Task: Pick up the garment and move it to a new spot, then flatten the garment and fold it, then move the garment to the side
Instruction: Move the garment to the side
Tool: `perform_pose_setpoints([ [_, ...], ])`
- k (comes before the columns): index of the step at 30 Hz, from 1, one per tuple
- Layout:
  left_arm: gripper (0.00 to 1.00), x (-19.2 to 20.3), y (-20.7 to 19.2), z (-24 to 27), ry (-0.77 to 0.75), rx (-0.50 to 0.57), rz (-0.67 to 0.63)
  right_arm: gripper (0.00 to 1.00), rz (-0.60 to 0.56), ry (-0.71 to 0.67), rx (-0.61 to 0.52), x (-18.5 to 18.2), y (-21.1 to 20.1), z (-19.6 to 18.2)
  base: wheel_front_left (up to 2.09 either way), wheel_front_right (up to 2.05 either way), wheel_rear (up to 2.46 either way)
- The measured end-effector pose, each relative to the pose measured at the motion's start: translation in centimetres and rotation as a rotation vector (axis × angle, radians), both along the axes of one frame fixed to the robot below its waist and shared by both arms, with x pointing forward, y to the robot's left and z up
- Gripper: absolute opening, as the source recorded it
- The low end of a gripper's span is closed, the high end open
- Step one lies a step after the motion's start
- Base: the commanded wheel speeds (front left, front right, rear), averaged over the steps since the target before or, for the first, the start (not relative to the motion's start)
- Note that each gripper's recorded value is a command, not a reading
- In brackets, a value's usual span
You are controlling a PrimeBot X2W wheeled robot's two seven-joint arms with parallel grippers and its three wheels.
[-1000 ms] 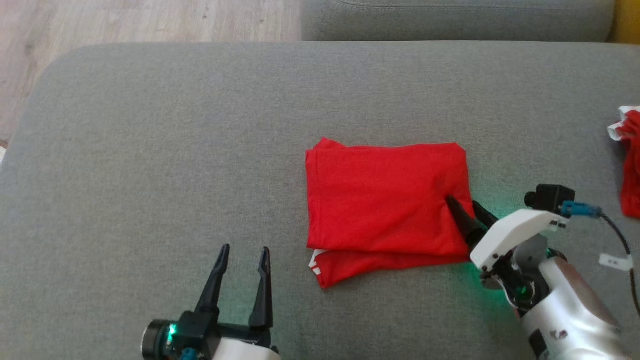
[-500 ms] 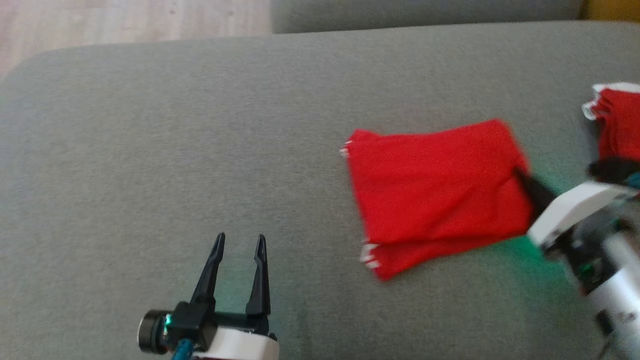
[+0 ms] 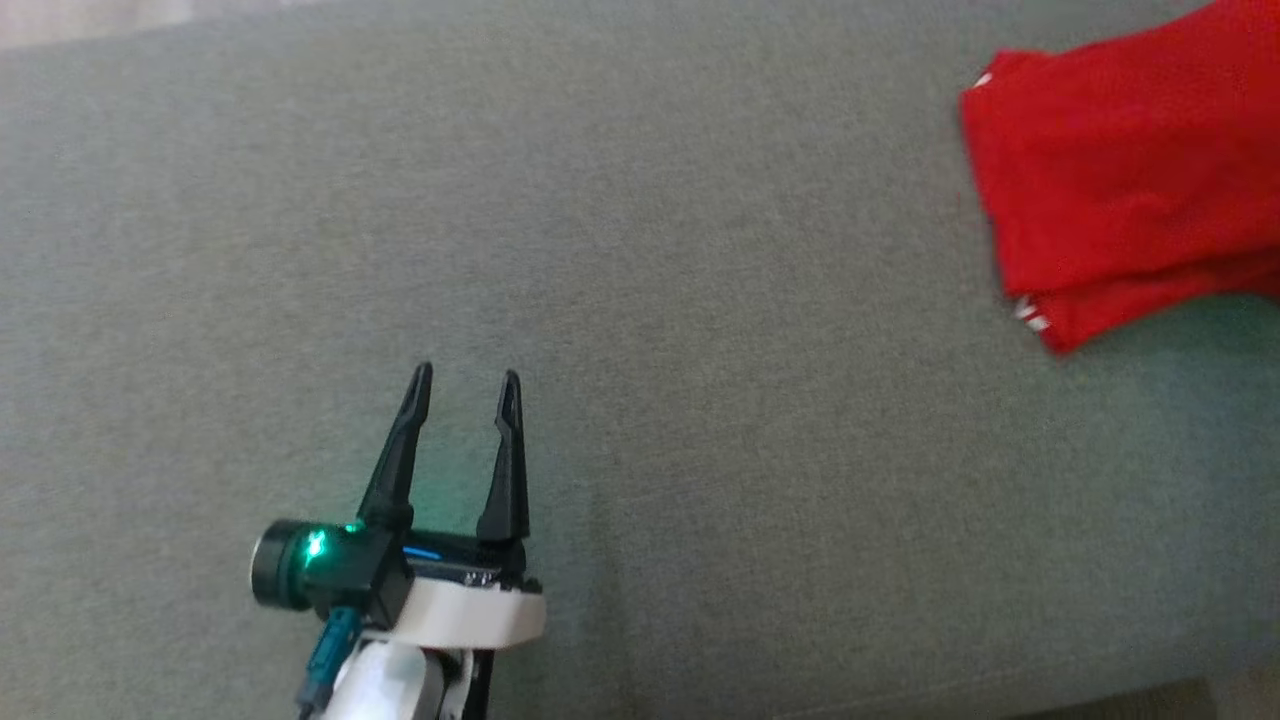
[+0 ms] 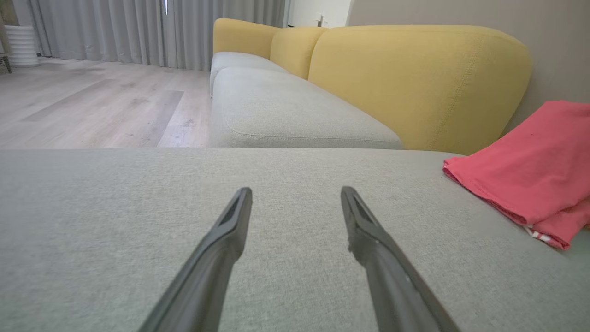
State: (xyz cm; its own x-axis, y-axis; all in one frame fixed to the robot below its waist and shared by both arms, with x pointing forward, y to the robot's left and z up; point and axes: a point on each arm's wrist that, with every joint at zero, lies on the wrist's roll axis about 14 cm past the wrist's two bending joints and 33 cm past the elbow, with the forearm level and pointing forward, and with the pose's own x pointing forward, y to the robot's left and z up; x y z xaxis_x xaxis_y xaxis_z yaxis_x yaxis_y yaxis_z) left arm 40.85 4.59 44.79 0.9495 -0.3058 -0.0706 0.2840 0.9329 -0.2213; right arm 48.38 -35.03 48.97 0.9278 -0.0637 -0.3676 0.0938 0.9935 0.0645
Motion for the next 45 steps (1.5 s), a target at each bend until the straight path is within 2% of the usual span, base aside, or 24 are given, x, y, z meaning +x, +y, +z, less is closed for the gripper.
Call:
perform_pose_setpoints([
  [1, 1.00, 0.3, -0.3, -0.1, -0.002, -0.003, -0.010, 0.00, -0.016, -0.003, -0.021, 0.0, -0.9, 0.3, 0.00, 0.00, 0.00],
  [2, 1.00, 0.6, -0.5, -0.1, -0.003, -0.006, -0.015, 0.19, -0.039, -0.017, -0.039, 0.1, -1.9, 0.6, 0.00, 0.00, 0.00],
  [3, 1.00, 0.8, -0.7, -0.2, -0.003, -0.010, -0.023, 1.00, -0.061, -0.032, -0.056, 0.1, -2.7, 1.0, 0.00, 0.00, 0.00],
  [7, 1.00, 1.3, -1.1, -0.3, -0.002, -0.027, -0.034, 1.00, -0.081, -0.083, -0.116, 0.0, -3.4, 1.9, 0.00, 0.00, 0.00],
  [12, 1.00, 1.0, -1.0, 1.4, -0.032, -0.061, -0.031, 1.00, -0.006, -0.121, -0.139, -0.7, 0.3, 0.7, 0.00, 0.00, 0.00],
  [20, 1.00, -1.4, 1.0, 3.7, -0.071, -0.059, 0.038, 1.00, 0.153, -0.090, 0.019, -6.4, 10.7, -5.1, 0.00, 0.00, 0.00],
  [24, 1.00, -3.3, 2.3, 4.5, -0.083, -0.063, 0.082, 1.00, 0.228, -0.134, 0.094, -8.6, 15.8, -5.5, 0.00, 0.00, 0.00],
  [28, 1.00, -5.1, 3.6, 5.8, -0.122, -0.044, 0.121, 1.00, 0.292, -0.214, 0.150, -10.3, 19.9, -4.2, 0.00, 0.00, 0.00],
  [32, 1.00, -6.3, 4.4, 6.8, -0.168, -0.007, 0.147, 1.00, 0.317, -0.291, 0.157, -11.1, 21.6, -2.4, 0.00, 0.00, 0.00],
  [38, 1.00, -7.9, 5.6, 9.6, -0.281, 0.059, 0.190, 1.00, 0.273, -0.464, 0.153, -12.7, 22.0, 2.2, 0.00, 0.00, 0.00],
  [41, 1.00, -8.8, 6.7, 9.7, -0.286, 0.065, 0.231, 1.00, 0.252, -0.421, 0.107, -15.1, 21.3, 0.5, 0.00, 0.00, 0.00],
  [45, 1.00, -10.0, 7.4, 6.7, -0.183, 0.061, 0.250, 1.00, 0.235, -0.367, 0.107, -16.5, 21.1, -1.3, 0.00, 0.00, 0.00],
])
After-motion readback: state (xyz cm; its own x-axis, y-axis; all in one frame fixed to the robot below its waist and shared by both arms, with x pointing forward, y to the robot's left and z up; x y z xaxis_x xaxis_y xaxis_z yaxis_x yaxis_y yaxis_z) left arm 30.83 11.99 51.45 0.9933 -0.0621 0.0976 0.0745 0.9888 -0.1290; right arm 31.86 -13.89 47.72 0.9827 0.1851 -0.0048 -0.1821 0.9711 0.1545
